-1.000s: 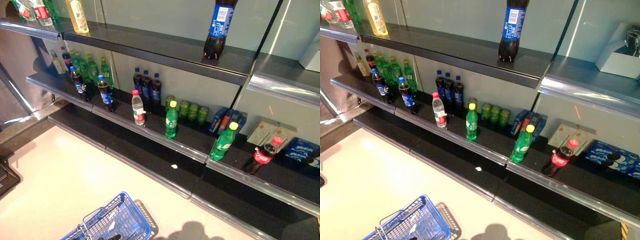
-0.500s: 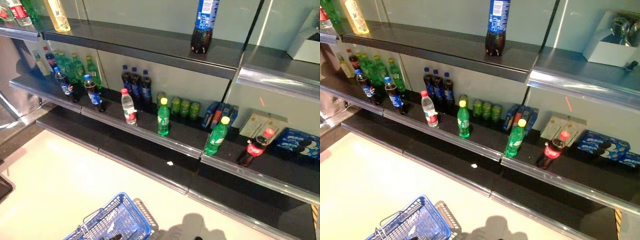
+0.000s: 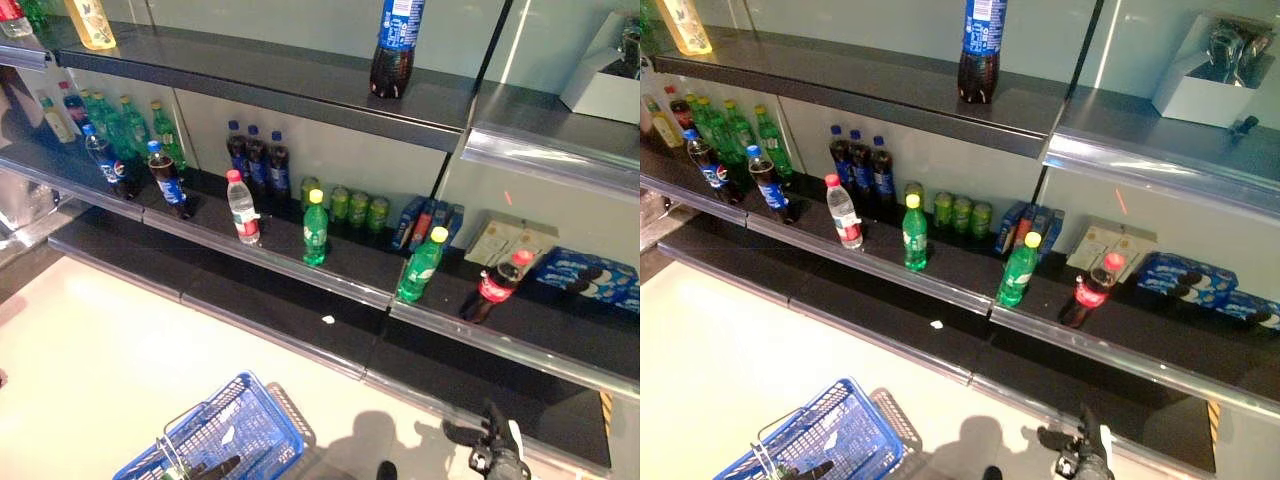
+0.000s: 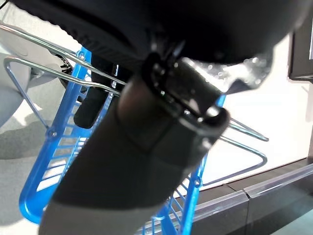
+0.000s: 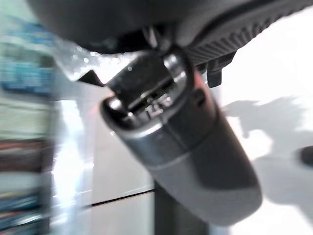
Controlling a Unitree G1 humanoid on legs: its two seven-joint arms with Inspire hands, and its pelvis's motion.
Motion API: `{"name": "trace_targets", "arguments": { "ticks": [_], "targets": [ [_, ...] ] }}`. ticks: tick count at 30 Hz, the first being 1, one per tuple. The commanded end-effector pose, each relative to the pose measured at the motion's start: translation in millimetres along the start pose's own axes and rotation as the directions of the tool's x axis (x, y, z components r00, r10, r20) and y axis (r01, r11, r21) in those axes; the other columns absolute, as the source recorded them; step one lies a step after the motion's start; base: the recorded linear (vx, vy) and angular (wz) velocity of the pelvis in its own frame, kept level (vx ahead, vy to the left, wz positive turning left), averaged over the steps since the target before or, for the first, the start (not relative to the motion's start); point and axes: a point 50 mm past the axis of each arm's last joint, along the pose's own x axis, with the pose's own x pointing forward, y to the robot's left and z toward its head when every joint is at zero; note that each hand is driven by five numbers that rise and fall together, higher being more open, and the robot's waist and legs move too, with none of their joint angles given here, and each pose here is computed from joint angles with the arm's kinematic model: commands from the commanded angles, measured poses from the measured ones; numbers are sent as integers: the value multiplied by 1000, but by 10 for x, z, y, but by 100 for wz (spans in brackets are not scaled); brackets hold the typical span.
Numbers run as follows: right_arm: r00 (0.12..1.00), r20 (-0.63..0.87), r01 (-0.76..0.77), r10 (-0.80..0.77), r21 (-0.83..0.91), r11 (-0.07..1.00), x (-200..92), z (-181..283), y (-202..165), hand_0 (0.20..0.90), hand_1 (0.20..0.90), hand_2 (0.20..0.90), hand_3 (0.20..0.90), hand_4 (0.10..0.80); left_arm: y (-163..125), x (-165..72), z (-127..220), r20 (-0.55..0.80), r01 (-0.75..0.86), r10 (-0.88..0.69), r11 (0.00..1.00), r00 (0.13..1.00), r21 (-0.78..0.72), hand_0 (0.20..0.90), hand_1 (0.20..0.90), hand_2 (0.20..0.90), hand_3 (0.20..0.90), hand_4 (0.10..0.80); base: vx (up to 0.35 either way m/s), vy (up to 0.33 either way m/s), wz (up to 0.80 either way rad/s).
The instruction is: Pick up the drink and place into the basket.
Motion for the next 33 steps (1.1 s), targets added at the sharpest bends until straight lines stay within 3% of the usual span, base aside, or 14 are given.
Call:
{"name": "trace_targets", "arguments": {
  "ticks": [1,3,7,9,17,23,33],
  "targets": [
    [921,372,130,-113,-20,991,27,827,-58,900,900,900,900,800,-390,-4,-11,46,125,-122,990,991,-60,300,300,300,200,100,-41,44,-7],
    [854,506,165,-121,-44,985,-106,1087,-148,900,900,900,900,800,-344,-30,-75,51,117,-113,989,992,-91,300,300,300,200,100,-27,38,-14],
    [777,611,181,-152,13,983,-297,1392,-364,900,900,900,900,800,-250,-64,-185,51,108,-103,988,993,-113,300,300,300,200,100,-4,36,-12],
    [675,707,223,-212,79,972,-449,1579,-469,900,900,900,900,800,-198,-80,-259,48,105,-99,987,994,-123,300,300,300,200,100,18,43,-12],
    [468,804,279,-366,259,925,-695,1922,-623,900,900,900,900,800,-199,-97,-344,46,116,-112,988,993,-102,300,300,300,200,100,8,16,-13],
    [408,829,196,-383,330,923,-829,2104,-696,900,900,900,900,800,-163,-98,-370,35,112,-109,990,993,-83,300,300,300,200,100,5,-1,-4],
    [399,820,2,-410,447,895,-822,2442,-744,900,900,900,900,800,-177,-82,-309,45,125,-122,990,992,-61,300,300,300,200,100,14,-37,-1]
  ]
}}
